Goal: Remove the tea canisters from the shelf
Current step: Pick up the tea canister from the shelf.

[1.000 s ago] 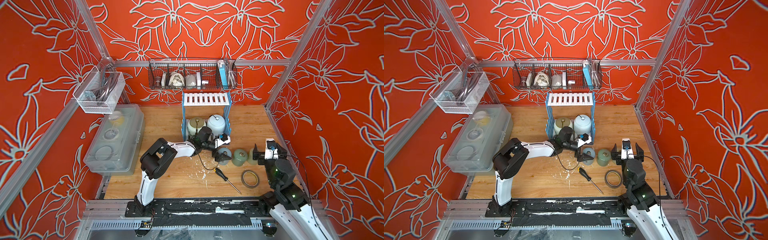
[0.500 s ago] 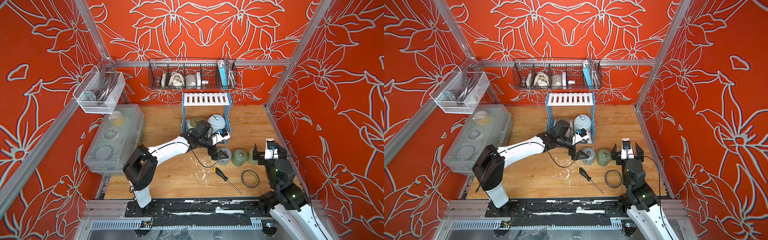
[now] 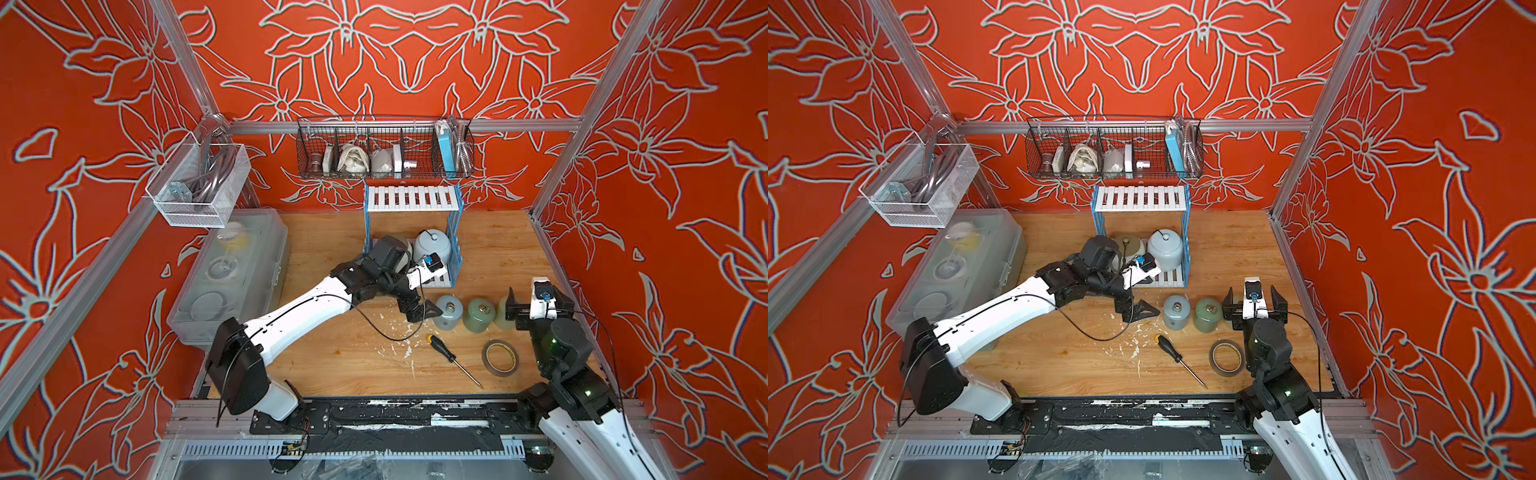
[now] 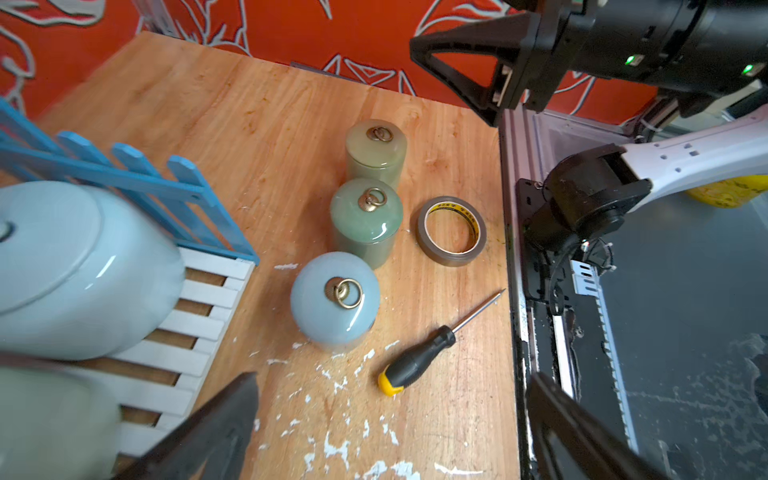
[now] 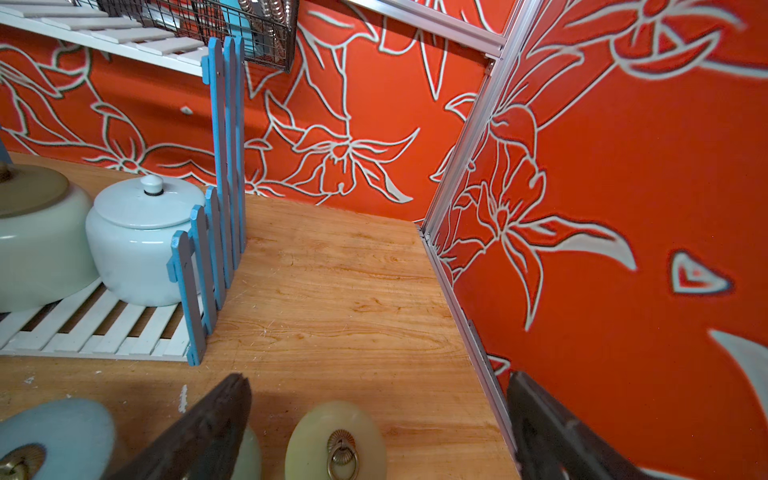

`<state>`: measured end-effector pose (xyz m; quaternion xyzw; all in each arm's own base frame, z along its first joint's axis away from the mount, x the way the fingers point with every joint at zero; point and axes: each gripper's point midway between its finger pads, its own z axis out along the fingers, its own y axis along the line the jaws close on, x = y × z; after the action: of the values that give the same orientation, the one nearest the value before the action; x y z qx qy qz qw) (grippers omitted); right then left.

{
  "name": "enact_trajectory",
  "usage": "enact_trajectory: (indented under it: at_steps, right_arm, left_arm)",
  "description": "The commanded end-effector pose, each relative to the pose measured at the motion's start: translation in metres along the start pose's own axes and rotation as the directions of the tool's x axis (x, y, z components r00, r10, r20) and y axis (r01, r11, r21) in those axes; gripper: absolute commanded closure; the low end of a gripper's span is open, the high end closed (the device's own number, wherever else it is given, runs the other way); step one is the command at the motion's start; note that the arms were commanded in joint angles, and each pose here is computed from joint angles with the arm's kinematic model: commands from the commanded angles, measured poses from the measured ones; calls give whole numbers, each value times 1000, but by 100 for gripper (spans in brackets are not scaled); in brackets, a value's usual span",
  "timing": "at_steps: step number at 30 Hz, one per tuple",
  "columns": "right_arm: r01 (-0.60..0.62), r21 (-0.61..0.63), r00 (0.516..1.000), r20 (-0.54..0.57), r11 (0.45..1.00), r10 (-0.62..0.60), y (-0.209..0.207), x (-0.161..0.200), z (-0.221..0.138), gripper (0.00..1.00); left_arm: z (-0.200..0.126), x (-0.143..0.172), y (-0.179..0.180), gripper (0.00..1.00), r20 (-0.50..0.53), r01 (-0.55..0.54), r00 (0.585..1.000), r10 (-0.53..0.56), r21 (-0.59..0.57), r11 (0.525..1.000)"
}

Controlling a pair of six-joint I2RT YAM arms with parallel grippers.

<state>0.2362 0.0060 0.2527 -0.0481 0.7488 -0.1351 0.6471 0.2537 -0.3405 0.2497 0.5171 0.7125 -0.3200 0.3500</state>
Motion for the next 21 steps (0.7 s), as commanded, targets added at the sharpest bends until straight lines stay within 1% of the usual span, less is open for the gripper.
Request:
enact_trajectory:
  at_steps: [1, 5, 9, 13, 15, 19, 21]
  right_arm:
    - [-22, -15, 1000, 1, 1000, 22, 2, 1, -1, 1]
    - [-20, -22, 1000, -10, 1000, 20, 3, 1, 0, 1]
    - [-29, -33, 1000, -11, 999, 29, 4, -2, -1, 1]
    - [-51, -51, 999, -8, 997, 51, 5, -8, -3, 1]
    - [-68, -61, 998, -4, 996, 67, 5, -13, -5, 1]
    - [-78, -109, 997, 2, 991, 79, 12, -19, -6, 1]
    - [-80, -127, 997, -17, 989, 79, 15, -23, -4, 1]
  left_arm:
    - [-19, 17, 12, 1, -63, 8, 998, -16, -129, 992]
    - [-39, 23, 21, 1, -61, 1, 998, -15, -229, 973]
    - [-64, 26, 32, 1, -14, 77, 996, -84, -281, 957]
    - [-86, 36, 49, 1, 26, 143, 989, -142, -335, 931]
    - [-98, 42, 59, 1, 36, 180, 983, -180, -371, 911]
    - [-117, 58, 68, 1, 55, 222, 974, -219, -422, 879]
    - [-132, 65, 78, 1, 89, 281, 959, -271, -456, 844]
